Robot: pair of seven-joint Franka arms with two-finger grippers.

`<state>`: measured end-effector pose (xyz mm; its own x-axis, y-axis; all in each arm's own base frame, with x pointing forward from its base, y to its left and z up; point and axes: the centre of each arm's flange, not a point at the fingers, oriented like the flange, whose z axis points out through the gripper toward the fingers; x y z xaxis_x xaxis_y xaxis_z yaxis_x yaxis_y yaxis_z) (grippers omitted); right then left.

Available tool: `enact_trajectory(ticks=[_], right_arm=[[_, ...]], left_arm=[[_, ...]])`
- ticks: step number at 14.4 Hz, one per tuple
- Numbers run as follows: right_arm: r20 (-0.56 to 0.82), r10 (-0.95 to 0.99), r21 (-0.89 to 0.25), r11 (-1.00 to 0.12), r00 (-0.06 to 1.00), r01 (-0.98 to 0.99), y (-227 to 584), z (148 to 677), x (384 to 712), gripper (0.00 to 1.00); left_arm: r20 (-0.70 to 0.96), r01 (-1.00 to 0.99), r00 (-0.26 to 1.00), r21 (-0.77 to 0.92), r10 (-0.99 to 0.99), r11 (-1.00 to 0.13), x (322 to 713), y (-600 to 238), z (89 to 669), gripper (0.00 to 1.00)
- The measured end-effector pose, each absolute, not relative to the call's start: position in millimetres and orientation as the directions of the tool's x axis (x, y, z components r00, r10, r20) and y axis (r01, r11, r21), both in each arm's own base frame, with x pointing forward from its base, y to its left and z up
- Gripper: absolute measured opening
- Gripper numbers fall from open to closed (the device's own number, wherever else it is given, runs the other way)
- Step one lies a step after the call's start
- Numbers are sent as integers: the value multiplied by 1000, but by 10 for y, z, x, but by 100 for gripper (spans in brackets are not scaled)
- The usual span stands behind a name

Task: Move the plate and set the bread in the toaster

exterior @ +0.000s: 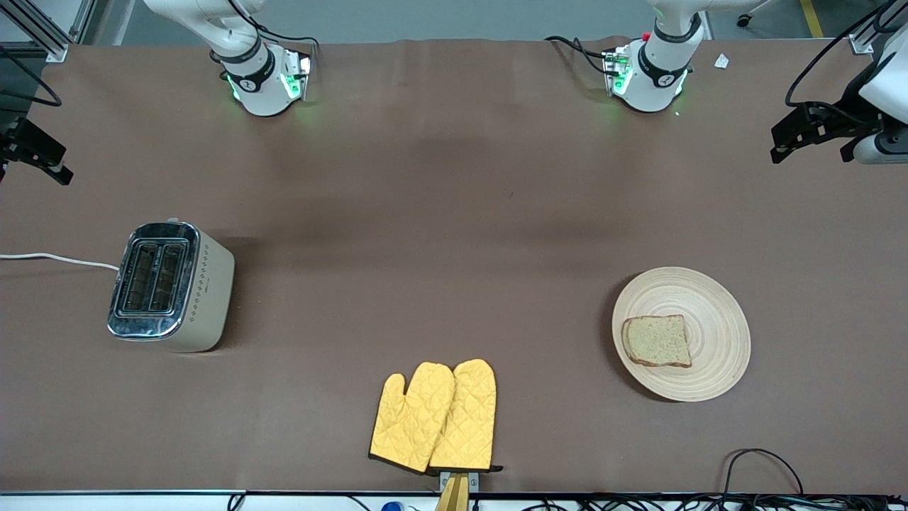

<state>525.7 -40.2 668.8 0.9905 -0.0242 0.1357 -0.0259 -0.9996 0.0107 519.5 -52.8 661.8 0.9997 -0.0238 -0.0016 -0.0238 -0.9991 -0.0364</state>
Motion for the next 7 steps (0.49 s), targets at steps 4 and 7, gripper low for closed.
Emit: enact_trajectory(ticks=[4,7], right_arm=[[136,-24,11,-1000,990,-26,-402,6688,5257,100],[135,-24,11,-1000,990,-26,-402,6687,5257,100]], left_arm=[[-1,-24,1000,-36,-24,-999,5195,-529,6620,100],[4,-24,1000,-34,-24,-999,5239,-529,6633,100]])
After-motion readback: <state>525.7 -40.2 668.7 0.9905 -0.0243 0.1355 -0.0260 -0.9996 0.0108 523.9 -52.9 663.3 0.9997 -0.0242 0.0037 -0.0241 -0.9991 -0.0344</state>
